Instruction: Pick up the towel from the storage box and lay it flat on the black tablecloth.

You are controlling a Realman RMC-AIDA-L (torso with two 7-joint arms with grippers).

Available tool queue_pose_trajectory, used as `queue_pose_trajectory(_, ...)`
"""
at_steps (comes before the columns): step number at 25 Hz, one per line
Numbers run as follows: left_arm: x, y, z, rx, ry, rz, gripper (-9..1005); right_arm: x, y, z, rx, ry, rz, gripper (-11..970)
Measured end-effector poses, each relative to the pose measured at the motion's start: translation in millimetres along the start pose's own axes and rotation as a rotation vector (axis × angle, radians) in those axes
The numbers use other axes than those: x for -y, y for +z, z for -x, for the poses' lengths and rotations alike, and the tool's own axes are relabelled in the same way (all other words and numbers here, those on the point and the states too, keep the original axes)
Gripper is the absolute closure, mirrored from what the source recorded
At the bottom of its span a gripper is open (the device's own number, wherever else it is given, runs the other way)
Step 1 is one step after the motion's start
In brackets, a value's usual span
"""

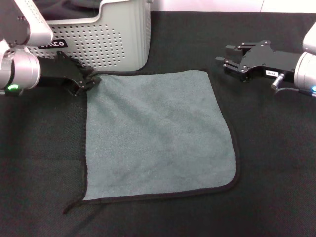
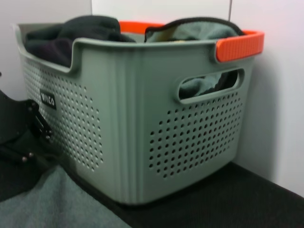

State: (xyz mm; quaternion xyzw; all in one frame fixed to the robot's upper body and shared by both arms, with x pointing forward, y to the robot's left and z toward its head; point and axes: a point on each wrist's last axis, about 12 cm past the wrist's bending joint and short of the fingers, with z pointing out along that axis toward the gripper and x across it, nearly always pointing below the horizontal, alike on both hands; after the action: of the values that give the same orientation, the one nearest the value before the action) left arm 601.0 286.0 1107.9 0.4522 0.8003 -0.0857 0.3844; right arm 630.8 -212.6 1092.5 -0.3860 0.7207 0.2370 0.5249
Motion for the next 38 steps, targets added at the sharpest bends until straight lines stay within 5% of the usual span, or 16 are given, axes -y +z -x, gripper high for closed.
queue_pose_trajectory(7, -6.3, -17, -4, -0.01, -0.029, 0.029, 697, -1.9, -25, -6, 0.068, 0.05, 0.023, 533)
queue_pose_trajectory(10, -5.2, -33, -3, 0.0, -0.042, 0.021, 497, -4.8, -42, -10, 0.1, 0.089, 0.043, 390)
queue_pose_trajectory(12, -2.9, -45, -1, 0.026, -0.062, -0.009, 497, -10.2, -57, -15, 0.124, 0.114, 0.095, 295)
queue_pose_trajectory(18, 11.9, -84, 8, 0.272, -0.121, -0.225, 496, -36.4, -84, -12, 0.216, 0.15, 0.355, 275)
queue_pose_trajectory(19, 16.7, -94, 8, 0.368, -0.113, -0.289, 496, -42.6, -86, -10, 0.232, 0.162, 0.406, 276)
queue_pose_trajectory(20, 28.4, -113, -2, 0.627, -0.055, -0.421, 496, -50.1, -85, -9, 0.247, 0.174, 0.452, 276)
queue_pose_trajectory(23, 34.0, -126, -19, 0.817, -0.018, -0.472, 496, -72.1, -79, -8, 0.267, 0.193, 0.57, 278)
queue_pose_trajectory(30, 44.3, -127, -54, 0.806, -0.087, -0.508, 496, -104.6, -59, 5, 0.327, 0.191, 0.732, 279)
queue_pose_trajectory(38, 56.8, -126, -64, 0.76, -0.128, -0.566, 496, -108.8, -46, 21, 0.358, 0.145, 0.771, 278)
